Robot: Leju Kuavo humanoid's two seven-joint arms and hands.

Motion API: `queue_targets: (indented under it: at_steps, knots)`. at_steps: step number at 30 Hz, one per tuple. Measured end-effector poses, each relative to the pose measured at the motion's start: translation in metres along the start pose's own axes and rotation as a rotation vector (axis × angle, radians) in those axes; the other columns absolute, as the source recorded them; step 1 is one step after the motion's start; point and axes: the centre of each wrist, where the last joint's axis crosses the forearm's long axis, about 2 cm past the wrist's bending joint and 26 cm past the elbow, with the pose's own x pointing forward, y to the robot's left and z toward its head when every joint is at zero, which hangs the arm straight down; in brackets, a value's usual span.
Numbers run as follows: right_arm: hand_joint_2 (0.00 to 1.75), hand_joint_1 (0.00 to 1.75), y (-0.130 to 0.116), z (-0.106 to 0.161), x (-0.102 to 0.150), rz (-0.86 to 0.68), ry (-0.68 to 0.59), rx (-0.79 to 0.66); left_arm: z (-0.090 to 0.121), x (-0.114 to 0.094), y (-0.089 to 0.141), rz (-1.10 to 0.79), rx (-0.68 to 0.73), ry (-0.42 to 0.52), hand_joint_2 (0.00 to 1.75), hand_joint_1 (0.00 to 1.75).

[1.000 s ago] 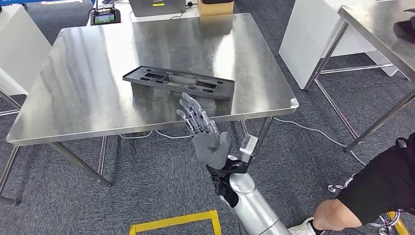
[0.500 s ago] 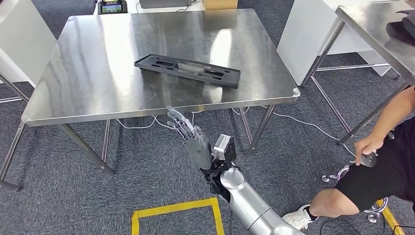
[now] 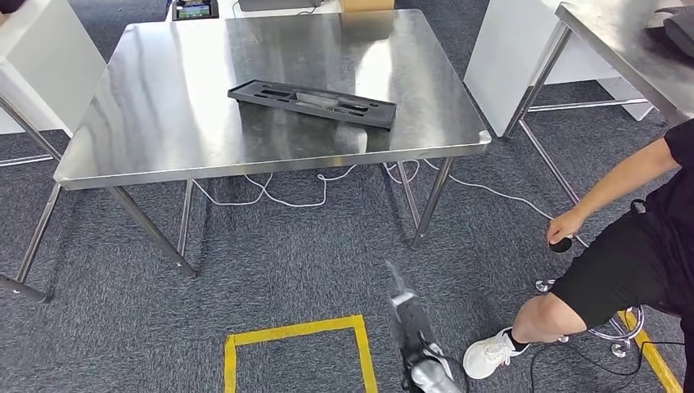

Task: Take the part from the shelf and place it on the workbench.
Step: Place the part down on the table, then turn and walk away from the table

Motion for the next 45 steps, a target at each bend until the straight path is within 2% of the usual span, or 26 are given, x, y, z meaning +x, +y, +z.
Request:
queue_targets:
  at_steps: [3, 5, 11, 13, 15, 23, 31, 45]
  knots:
    - [0.00, 0.00, -0.019, 0.032, -0.031, 0.098, 0.242, -0.120, -0.006, 0.004, 0.006, -0.021, 0.000, -0.009, 0.00, 0.00]
    - [0.00, 0.00, -0.026, 0.051, -0.044, 0.145, 0.417, -0.139, -0.008, 0.006, 0.007, -0.030, 0.005, -0.012, 0.00, 0.00]
    - [0.00, 0.00, -0.033, 0.102, -0.069, 0.177, 0.979, -0.011, -0.011, 0.008, 0.011, -0.046, -0.006, -0.025, 0.00, 0.00]
    - [0.00, 0.00, -0.033, 0.118, -0.074, 0.179, 1.115, 0.023, -0.012, 0.009, 0.011, -0.054, -0.025, -0.028, 0.00, 0.00]
    - [0.00, 0.00, -0.032, 0.130, -0.077, 0.190, 1.192, 0.041, -0.013, 0.010, 0.012, -0.061, -0.039, -0.029, 0.00, 0.00]
    - [0.00, 0.00, -0.029, 0.138, -0.079, 0.212, 1.304, 0.120, -0.017, 0.014, 0.014, -0.076, -0.043, -0.009, 0.00, 0.00]
    - [0.00, 0.00, -0.021, 0.141, -0.079, 0.251, 1.284, 0.160, -0.018, 0.014, 0.018, -0.090, -0.025, 0.024, 0.00, 0.00]
    - [0.00, 0.00, -0.025, 0.142, -0.079, 0.283, 1.307, 0.140, -0.018, 0.018, 0.005, -0.102, -0.087, -0.005, 0.00, 0.00]
